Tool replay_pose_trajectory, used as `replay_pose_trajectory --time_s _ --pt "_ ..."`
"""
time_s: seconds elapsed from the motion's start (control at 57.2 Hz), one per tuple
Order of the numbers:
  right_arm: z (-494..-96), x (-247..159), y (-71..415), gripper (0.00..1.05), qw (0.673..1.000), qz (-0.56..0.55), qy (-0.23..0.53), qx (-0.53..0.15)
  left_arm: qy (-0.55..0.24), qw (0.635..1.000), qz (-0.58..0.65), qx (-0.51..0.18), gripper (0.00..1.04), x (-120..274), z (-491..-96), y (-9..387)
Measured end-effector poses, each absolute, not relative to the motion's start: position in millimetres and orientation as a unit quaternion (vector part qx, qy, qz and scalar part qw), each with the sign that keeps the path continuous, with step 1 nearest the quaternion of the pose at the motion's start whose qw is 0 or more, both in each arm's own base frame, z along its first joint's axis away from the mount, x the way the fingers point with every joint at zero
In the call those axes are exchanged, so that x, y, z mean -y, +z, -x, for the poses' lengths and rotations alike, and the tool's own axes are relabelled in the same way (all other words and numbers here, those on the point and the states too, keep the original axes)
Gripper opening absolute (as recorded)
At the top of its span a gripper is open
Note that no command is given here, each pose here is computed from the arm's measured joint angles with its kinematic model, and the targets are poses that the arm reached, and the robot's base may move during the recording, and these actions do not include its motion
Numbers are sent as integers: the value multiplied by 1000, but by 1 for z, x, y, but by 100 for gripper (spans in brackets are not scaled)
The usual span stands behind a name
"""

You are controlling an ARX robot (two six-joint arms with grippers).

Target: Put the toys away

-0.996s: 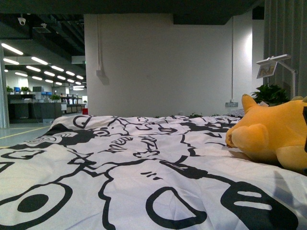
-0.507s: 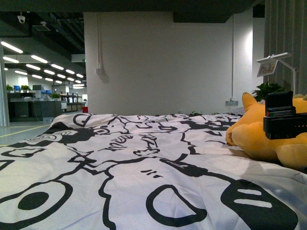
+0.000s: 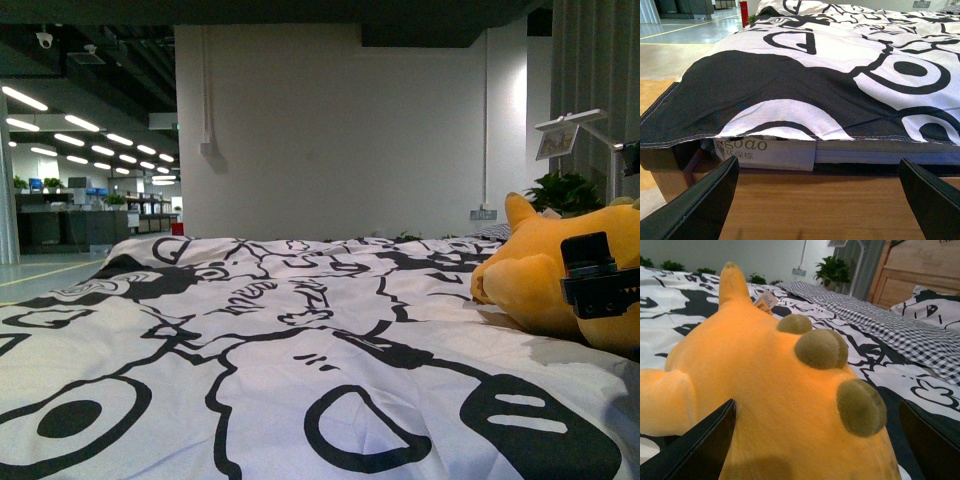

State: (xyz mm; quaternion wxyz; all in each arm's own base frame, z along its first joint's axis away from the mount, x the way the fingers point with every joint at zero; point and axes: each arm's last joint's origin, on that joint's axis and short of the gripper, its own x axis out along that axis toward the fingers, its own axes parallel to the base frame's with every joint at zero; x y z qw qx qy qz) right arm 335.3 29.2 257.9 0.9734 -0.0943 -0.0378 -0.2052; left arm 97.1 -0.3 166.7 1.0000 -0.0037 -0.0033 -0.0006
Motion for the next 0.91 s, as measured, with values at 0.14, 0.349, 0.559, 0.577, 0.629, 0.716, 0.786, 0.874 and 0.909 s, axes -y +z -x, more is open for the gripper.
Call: replay_pose_trajectory --time_s 0.14,0.349,0.559,0.577,0.629,0.716,0.786,0.874,0.909 --pt "-342 -28 258 98 973 100 -207 15 -1 1000 4 3 98 0 -97 167" --pt "-343 -32 255 98 978 91 -186 -2 -1 1000 4 3 98 0 -97 167" --pt "-343 -40 251 84 984 87 -155 -17 0 1000 4 3 98 0 -97 167" --pt "-343 -40 251 81 984 87 -152 -19 -1 1000 4 3 98 0 -97 167" --pt "-343 -41 250 69 986 86 -144 -23 -1 1000 4 3 98 0 -97 167" --pt "-343 -43 249 52 988 79 -130 -26 -1 1000 4 3 98 0 -97 167" --pt "-343 -43 249 42 990 72 -120 -28 0 1000 4 3 98 0 -97 167" --pt "-342 -44 250 31 993 61 -101 -30 -1 1000 4 3 98 0 -97 167" --pt "-340 -44 252 25 995 50 -85 -31 -1 1000 4 3 98 0 -97 167"
